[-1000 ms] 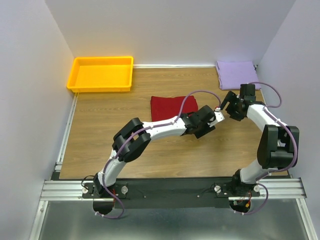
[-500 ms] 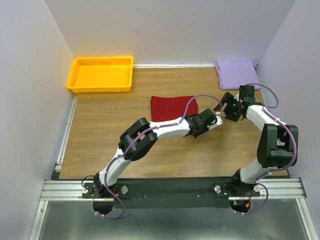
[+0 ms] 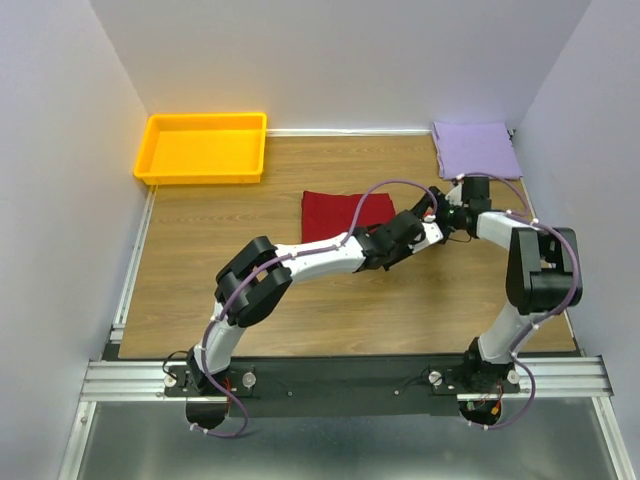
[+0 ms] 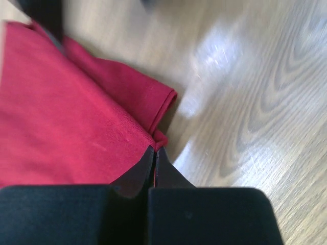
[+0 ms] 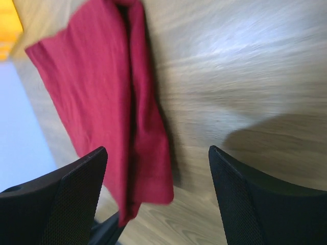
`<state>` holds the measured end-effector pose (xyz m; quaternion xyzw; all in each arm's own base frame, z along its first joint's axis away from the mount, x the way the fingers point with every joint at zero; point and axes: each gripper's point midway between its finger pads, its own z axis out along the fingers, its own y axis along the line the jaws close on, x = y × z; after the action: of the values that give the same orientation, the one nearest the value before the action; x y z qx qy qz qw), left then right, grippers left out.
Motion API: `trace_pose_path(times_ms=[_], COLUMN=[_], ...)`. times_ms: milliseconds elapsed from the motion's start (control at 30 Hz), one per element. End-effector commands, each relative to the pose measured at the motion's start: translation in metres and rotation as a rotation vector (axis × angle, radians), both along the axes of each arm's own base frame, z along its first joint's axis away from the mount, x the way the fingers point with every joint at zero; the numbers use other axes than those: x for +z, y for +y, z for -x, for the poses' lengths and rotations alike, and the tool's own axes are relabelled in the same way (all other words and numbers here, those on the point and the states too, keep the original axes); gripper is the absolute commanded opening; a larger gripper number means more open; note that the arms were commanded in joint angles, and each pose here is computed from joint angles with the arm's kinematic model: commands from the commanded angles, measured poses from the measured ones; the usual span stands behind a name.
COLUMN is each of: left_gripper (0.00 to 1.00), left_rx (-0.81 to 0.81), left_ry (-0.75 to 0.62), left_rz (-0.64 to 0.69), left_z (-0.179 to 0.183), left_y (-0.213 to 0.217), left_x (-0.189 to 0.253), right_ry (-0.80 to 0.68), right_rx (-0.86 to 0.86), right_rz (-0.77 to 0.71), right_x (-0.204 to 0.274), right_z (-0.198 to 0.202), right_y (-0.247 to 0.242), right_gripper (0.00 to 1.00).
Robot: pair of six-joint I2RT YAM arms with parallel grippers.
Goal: Fold and stack the t-shirts
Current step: Neatly place the folded tshirt to the corner
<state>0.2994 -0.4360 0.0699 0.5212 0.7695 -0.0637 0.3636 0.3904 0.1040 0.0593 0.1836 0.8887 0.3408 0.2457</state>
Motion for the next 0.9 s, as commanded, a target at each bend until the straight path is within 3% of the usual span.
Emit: trace_pose_path(times_ms=[0, 367, 600, 867], left_gripper=[0.00, 0.00, 0.00, 0.00], left_rx=[0.003, 0.010, 0.011, 0.059], left_ry=[-0.034, -0.035, -0.053, -0.072], left_rz=[0.100, 0.168, 0.256, 0.276], left_z=[-0.006, -0.006, -0.004, 0.000], left_y=[-0.009, -0.016, -0.021, -0.003], left_x=[0.032, 0.043, 0.064, 0.068], right_ry=[0.009, 0.042, 0.076, 0.085], right_rx=[0.120, 0.254, 0.263, 0.232], right_rz=[-0.121, -0.136, -0.124, -0.102], right_x=[-0.004, -0.020, -0.035, -0.040], right_z=[0.005, 0.013, 0.018, 0.022], right_y=[0.049, 0.118, 0.121, 0.112], right_gripper=[0.86, 0.78, 0.65, 0.60])
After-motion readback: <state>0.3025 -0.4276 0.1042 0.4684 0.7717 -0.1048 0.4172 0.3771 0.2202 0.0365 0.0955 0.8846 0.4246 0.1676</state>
